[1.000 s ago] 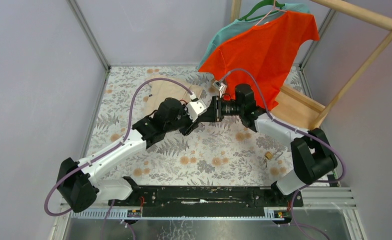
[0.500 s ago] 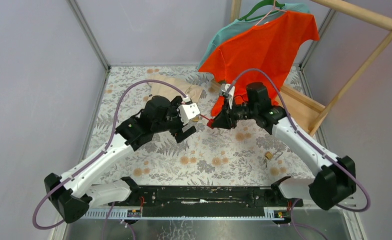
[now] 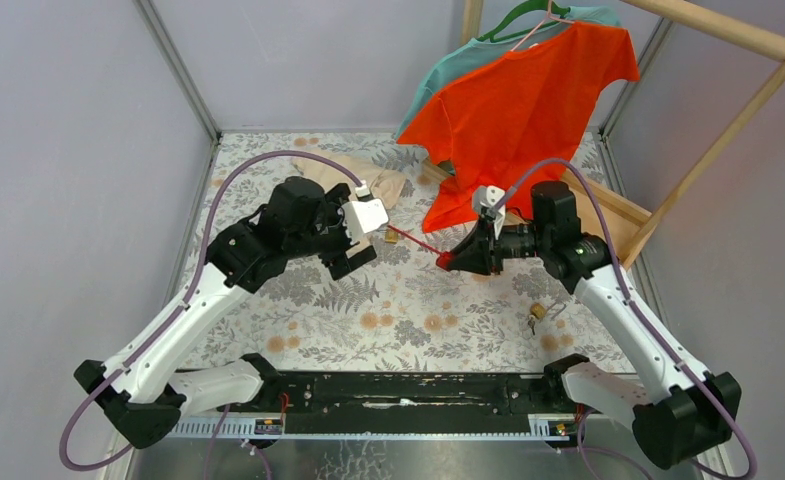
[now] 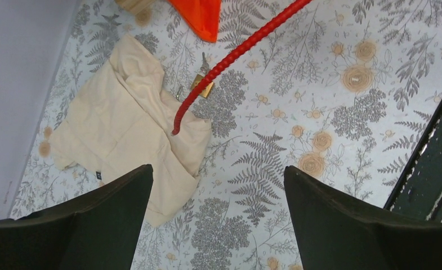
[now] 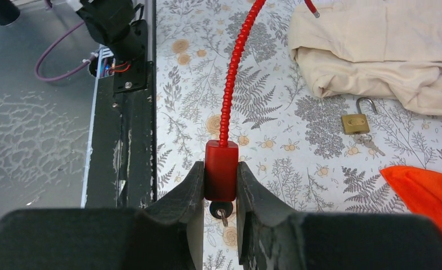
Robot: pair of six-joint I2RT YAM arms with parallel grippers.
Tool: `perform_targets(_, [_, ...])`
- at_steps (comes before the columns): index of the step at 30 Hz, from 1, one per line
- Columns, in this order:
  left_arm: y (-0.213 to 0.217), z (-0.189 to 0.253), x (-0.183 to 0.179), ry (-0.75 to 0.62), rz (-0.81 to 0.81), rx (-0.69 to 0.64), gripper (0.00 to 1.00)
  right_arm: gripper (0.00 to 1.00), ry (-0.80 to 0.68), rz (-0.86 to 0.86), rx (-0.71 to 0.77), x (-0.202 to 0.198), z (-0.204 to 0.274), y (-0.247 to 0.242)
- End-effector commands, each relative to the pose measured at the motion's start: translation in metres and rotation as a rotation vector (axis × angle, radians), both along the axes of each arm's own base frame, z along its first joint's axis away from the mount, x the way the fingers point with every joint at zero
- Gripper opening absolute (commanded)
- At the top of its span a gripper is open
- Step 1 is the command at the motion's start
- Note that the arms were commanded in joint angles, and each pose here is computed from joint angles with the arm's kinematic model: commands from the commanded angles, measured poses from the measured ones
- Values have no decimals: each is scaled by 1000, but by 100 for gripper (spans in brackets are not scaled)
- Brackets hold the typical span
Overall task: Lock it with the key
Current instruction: Lock the lock.
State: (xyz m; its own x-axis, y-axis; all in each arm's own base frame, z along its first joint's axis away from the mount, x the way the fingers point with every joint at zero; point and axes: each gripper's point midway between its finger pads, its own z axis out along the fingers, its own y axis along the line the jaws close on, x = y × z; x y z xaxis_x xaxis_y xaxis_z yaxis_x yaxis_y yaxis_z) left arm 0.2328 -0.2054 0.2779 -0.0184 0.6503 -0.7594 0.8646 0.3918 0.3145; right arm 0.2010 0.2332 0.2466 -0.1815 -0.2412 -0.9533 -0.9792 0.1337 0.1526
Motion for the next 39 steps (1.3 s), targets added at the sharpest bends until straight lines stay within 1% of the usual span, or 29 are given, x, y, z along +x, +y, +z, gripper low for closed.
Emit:
perform_targets(1, [4, -1, -3, 27, -27, 44, 91, 0, -100, 80, 33, -23, 17, -7])
perform_targets(4, [7, -7, -1, 16, -47, 86, 88, 0, -117, 78, 33, -29, 16, -14])
perform_targets(12, [3, -13, 6, 24, -98, 132, 76, 0, -128, 128, 53, -44, 15, -20])
perform_targets(20, [-12, -22, 7, 64, -176, 134, 74, 0, -105, 180, 82, -54, 19, -18])
perform_targets(23, [-16, -26, 6, 80, -197, 132, 68, 0, -100, 183, 83, -54, 19, -18])
perform_targets(25, [-16, -28, 6, 85, -201, 133, 60, 0, -100, 180, 80, -53, 18, -18])
perform_targets(26, [-16, -30, 6, 87, -204, 136, 54, 0, -100, 180, 80, -53, 18, -18])
perform_targets(28, [-15, -31, 7, 86, -202, 141, 48, 0, -99, 179, 79, -52, 18, -18])
perform_targets(31, [-12, -33, 7, 87, -199, 146, 44, 0, -99, 174, 74, -51, 16, -18])
perform_targets(37, [-9, -34, 6, 87, -193, 150, 43, 0, -89, 170, 73, -49, 14, -17])
perform_targets(39, [-10, -35, 5, 92, -198, 145, 38, 0, -87, 170, 73, -48, 14, -17])
